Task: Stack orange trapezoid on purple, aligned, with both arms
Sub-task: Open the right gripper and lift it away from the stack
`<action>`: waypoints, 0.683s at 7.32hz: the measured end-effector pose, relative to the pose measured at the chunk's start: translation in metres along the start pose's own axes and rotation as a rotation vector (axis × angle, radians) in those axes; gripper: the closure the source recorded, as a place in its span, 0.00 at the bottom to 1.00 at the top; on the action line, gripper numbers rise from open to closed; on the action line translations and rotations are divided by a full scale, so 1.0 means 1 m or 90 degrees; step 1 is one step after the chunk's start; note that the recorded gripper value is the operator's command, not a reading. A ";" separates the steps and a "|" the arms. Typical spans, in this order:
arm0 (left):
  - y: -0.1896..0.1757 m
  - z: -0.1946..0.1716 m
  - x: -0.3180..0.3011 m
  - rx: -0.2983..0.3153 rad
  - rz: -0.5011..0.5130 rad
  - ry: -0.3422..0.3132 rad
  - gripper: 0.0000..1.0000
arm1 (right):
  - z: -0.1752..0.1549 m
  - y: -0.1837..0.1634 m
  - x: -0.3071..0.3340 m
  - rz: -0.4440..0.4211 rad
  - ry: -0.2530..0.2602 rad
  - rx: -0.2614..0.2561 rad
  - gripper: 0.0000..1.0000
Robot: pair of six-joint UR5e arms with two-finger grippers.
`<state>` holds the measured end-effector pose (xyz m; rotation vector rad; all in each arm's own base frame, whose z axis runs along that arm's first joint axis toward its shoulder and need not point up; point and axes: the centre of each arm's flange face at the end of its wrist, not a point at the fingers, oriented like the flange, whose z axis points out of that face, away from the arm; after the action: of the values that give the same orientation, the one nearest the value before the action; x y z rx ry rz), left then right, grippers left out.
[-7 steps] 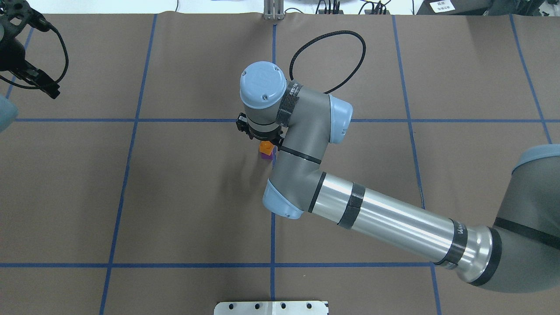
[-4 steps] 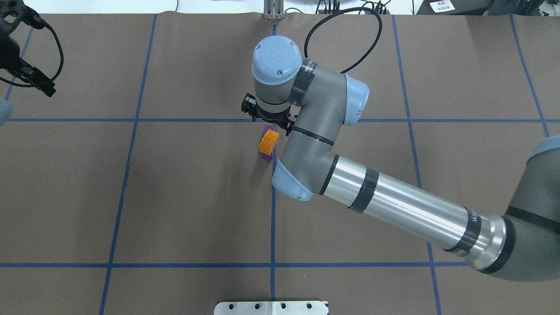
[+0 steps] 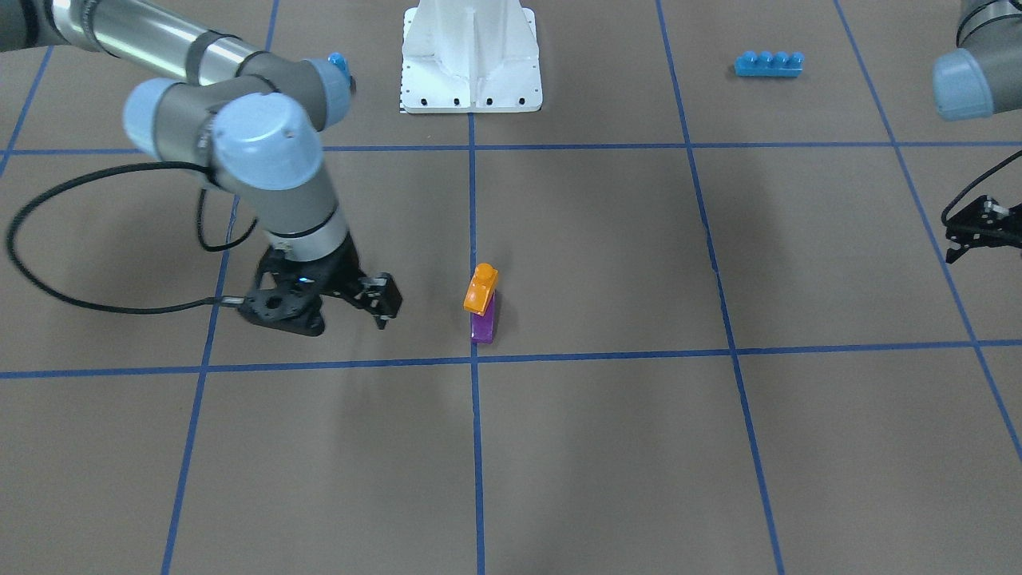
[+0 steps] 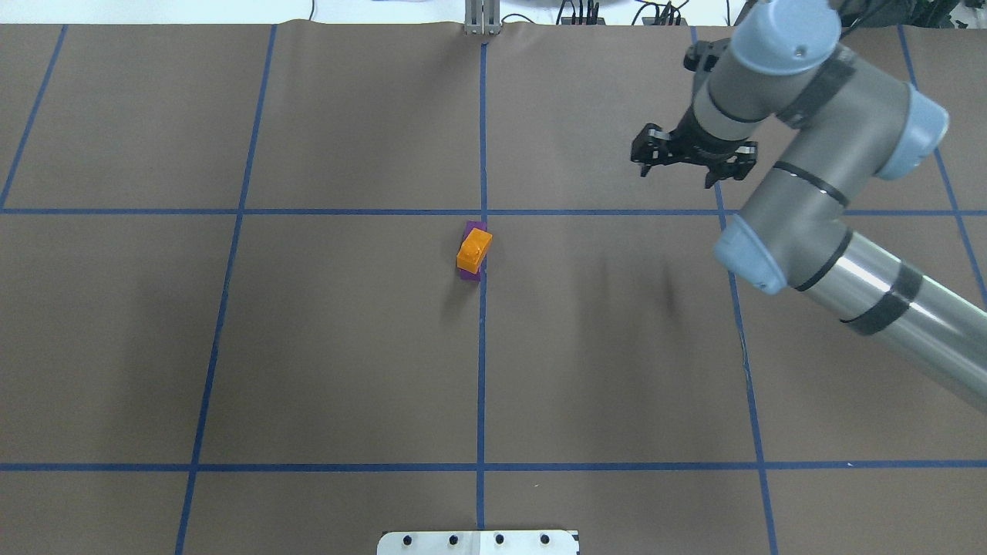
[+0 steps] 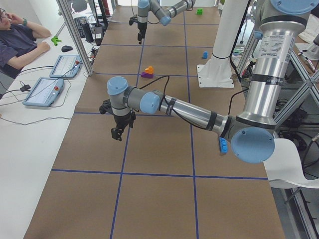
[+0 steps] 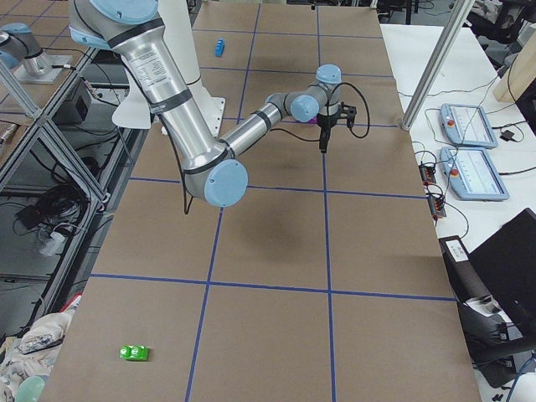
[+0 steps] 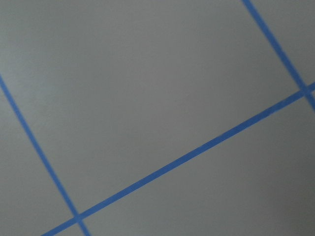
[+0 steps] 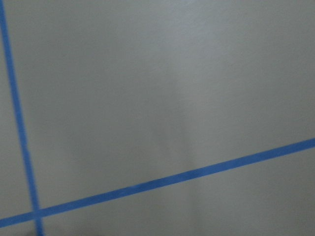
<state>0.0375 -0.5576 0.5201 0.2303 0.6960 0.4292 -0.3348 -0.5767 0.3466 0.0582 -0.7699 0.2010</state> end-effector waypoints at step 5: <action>0.070 0.006 -0.059 -0.012 -0.082 0.002 0.00 | -0.045 -0.039 0.317 -0.154 0.022 -0.024 0.00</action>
<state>-0.0203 -0.5228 0.5818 0.1658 0.7055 0.3126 -0.0741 -0.5584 0.5359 0.1113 -0.7259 -0.0426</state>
